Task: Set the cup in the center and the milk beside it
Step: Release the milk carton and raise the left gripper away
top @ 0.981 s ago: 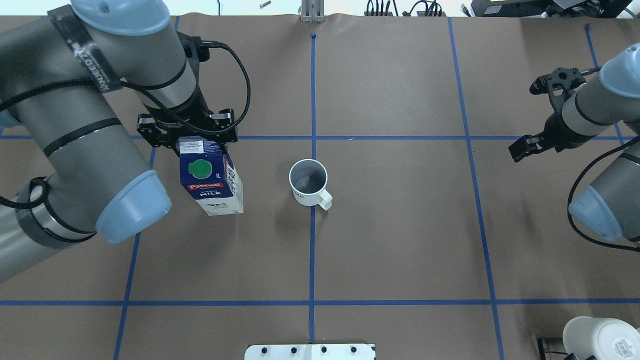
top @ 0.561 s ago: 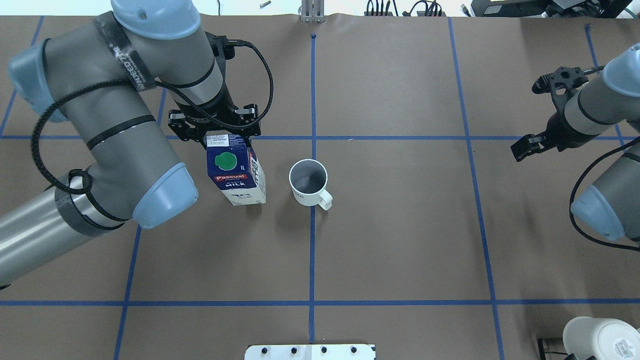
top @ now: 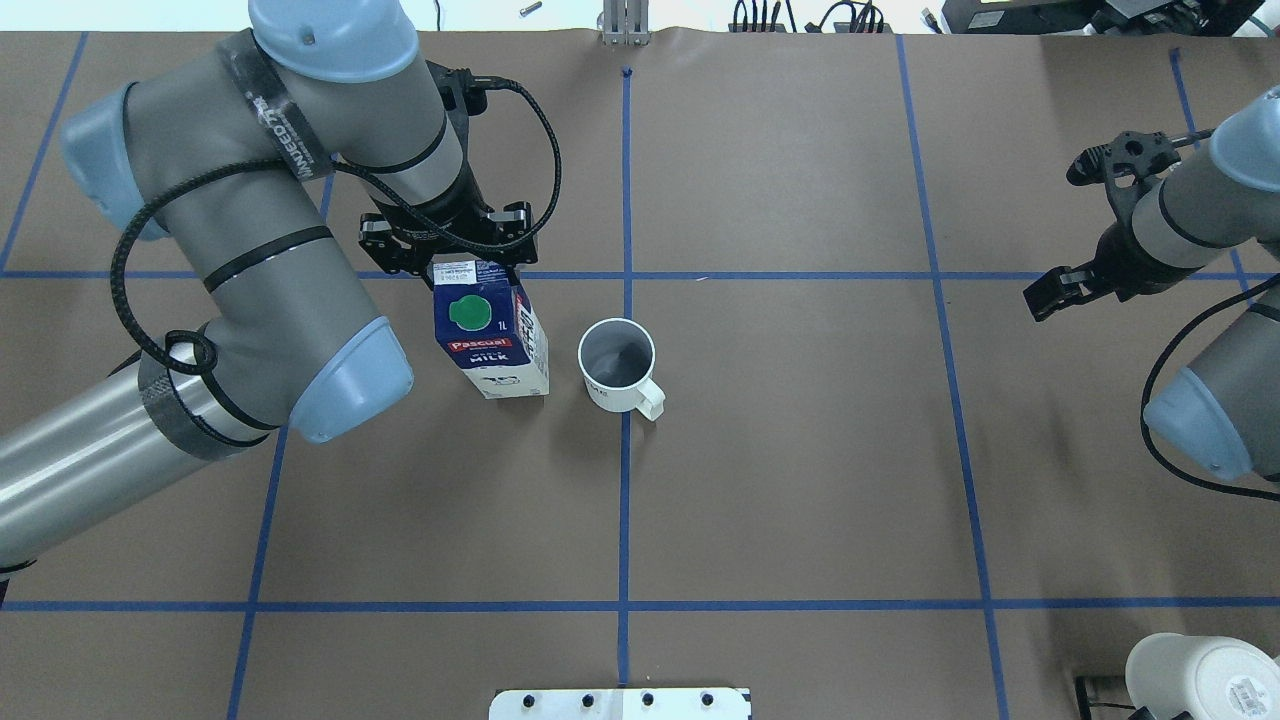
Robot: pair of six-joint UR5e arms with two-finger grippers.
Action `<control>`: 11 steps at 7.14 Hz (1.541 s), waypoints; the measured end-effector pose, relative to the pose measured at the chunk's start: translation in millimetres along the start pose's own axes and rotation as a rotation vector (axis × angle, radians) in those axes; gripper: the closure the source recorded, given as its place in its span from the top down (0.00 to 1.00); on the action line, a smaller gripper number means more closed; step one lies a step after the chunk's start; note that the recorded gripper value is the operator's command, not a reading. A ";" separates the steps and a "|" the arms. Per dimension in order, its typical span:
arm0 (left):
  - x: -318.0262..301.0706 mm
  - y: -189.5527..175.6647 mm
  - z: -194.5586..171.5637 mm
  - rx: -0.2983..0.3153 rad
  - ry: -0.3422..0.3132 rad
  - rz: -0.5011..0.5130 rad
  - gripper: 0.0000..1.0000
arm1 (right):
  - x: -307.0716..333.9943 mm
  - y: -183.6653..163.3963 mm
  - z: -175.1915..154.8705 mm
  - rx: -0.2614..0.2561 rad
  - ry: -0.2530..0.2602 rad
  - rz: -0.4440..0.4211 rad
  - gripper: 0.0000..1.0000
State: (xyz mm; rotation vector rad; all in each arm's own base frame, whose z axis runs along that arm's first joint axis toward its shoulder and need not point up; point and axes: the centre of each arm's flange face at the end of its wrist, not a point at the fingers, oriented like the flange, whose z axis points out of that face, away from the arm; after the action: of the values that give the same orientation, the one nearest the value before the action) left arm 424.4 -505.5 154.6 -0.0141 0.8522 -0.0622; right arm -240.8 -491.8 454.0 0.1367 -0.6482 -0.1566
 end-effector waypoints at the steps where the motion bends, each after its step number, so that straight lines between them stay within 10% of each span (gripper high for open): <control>1: 2.3 1.1 1.2 -0.002 0.002 -0.012 0.25 | 0.1 0.1 0.1 0.000 0.000 0.001 1.00; 2: 4.7 4.0 4.2 -0.007 0.001 -0.015 0.32 | 0.3 0.2 0.5 -0.001 0.001 0.001 1.00; 3: 7.0 6.5 7.5 -0.013 0.000 -0.014 0.82 | 0.3 0.3 1.1 -0.002 0.001 0.001 1.00; 4: 8.3 7.3 9.1 -0.015 -0.001 -0.014 0.98 | 0.3 0.3 1.6 -0.003 0.001 0.001 1.00; 11: -73.3 8.1 -94.9 0.144 0.079 0.010 0.98 | 15.1 -8.6 -8.5 0.017 0.006 0.026 1.00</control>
State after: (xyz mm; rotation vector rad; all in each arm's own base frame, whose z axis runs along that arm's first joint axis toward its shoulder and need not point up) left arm 305.3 -491.7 147.0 0.1287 0.9252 -0.1158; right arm -224.6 -502.4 454.7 0.1453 -0.6456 -0.1257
